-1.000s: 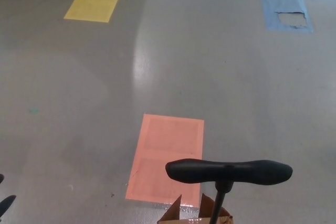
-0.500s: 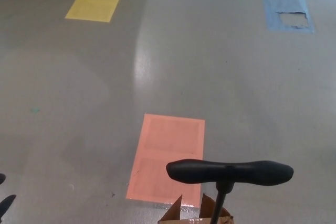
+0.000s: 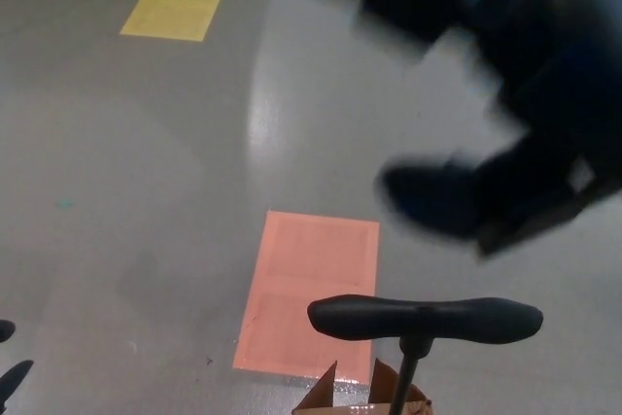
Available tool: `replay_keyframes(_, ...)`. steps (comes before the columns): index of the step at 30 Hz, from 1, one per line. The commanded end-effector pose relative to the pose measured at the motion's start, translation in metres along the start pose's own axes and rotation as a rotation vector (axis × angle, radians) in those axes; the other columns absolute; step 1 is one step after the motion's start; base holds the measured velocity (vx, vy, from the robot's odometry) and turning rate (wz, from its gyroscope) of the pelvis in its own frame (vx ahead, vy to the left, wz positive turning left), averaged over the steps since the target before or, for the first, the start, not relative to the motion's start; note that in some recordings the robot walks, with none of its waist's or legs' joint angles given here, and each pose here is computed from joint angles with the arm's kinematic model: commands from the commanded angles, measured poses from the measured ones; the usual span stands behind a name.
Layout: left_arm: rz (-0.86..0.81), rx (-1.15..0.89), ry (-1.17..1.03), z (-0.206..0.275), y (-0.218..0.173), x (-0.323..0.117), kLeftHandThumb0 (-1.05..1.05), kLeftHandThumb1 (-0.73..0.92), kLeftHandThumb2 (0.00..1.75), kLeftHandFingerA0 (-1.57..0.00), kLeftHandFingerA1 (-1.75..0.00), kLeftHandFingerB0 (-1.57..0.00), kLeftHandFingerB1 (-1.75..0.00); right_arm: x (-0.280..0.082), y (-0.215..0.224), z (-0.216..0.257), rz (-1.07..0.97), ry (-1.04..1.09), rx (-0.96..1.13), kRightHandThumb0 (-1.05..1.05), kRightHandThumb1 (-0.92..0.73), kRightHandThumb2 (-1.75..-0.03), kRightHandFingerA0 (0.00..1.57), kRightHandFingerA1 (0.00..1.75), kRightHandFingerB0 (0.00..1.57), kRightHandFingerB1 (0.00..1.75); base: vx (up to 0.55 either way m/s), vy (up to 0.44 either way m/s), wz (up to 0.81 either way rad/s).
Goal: An air pump is kept on top of a storage box on the floor and the robot uses its right hand to press down on the handle of the pump to compress it
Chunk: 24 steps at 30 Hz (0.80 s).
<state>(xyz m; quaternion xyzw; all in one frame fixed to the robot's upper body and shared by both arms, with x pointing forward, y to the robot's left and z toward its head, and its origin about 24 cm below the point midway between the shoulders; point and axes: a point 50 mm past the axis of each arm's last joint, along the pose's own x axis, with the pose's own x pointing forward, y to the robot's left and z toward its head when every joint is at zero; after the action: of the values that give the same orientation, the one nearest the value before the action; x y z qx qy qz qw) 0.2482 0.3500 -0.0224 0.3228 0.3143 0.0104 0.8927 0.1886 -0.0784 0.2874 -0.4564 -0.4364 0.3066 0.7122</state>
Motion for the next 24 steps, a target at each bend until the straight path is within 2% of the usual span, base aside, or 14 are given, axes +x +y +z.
replay_keyframes(1,-0.012,0.019,-0.019,0.000,0.008,-0.003,-0.72,0.66,0.93,-0.19,-0.45,-0.11,-0.40,-0.009,0.046,-0.020,0.173,0.199,0.060,-0.81,-0.78,-1.11,0.00,0.27,0.06,0.25,0.00,0.000,0.00)
replay_keyframes(5,-0.002,0.036,-0.014,0.002,0.011,-0.002,-0.71,0.67,0.93,-0.18,-0.44,-0.12,-0.40,-0.014,0.073,-0.032,0.240,0.281,0.096,-0.80,-0.79,-1.14,0.00,0.25,0.06,0.25,0.00,0.000,0.00)
replay_keyframes(6,-0.001,0.035,-0.016,0.003,0.011,-0.002,-0.66,0.81,0.64,-0.23,-0.32,-0.17,-0.28,-0.016,0.080,-0.036,0.256,0.305,0.101,-0.80,-0.79,-1.14,0.00,0.25,0.05,0.25,0.00,0.000,0.00)
replay_keyframes(10,0.003,0.027,-0.017,0.003,0.011,-0.001,-0.63,0.80,0.64,-0.24,-0.32,-0.18,-0.28,-0.023,0.105,-0.050,0.307,0.384,0.148,-0.77,-0.78,-1.13,0.00,0.26,0.02,0.24,0.00,0.000,0.00)
replay_keyframes(11,0.004,0.023,-0.017,0.003,0.011,-0.001,-0.62,0.80,0.64,-0.24,-0.32,-0.18,-0.28,-0.026,0.112,-0.054,0.319,0.404,0.155,-0.79,-0.78,-0.88,0.00,0.18,0.01,0.19,0.00,0.000,0.00)
replay_keyframes(12,0.005,0.019,-0.017,0.003,0.011,-0.001,-0.62,0.80,0.64,-0.24,-0.32,-0.18,-0.28,-0.028,0.118,-0.058,0.330,0.423,0.160,-0.79,-0.78,-0.88,0.00,0.18,0.01,0.19,0.00,0.000,0.00)
replay_keyframes(13,0.005,0.023,-0.016,0.003,0.011,-0.001,-0.62,0.80,0.64,-0.24,-0.32,-0.18,-0.28,-0.029,0.121,-0.060,0.337,0.434,0.163,-0.78,-0.79,-1.14,0.00,0.25,0.03,0.25,0.00,0.000,0.00)
replay_keyframes(24,0.006,0.027,-0.011,0.001,0.012,-0.002,-0.62,0.80,0.63,-0.26,-0.32,-0.19,-0.28,-0.061,0.191,-0.101,0.443,0.685,0.190,-0.84,-0.81,-1.15,0.00,0.25,0.05,0.24,0.00,0.000,0.00)
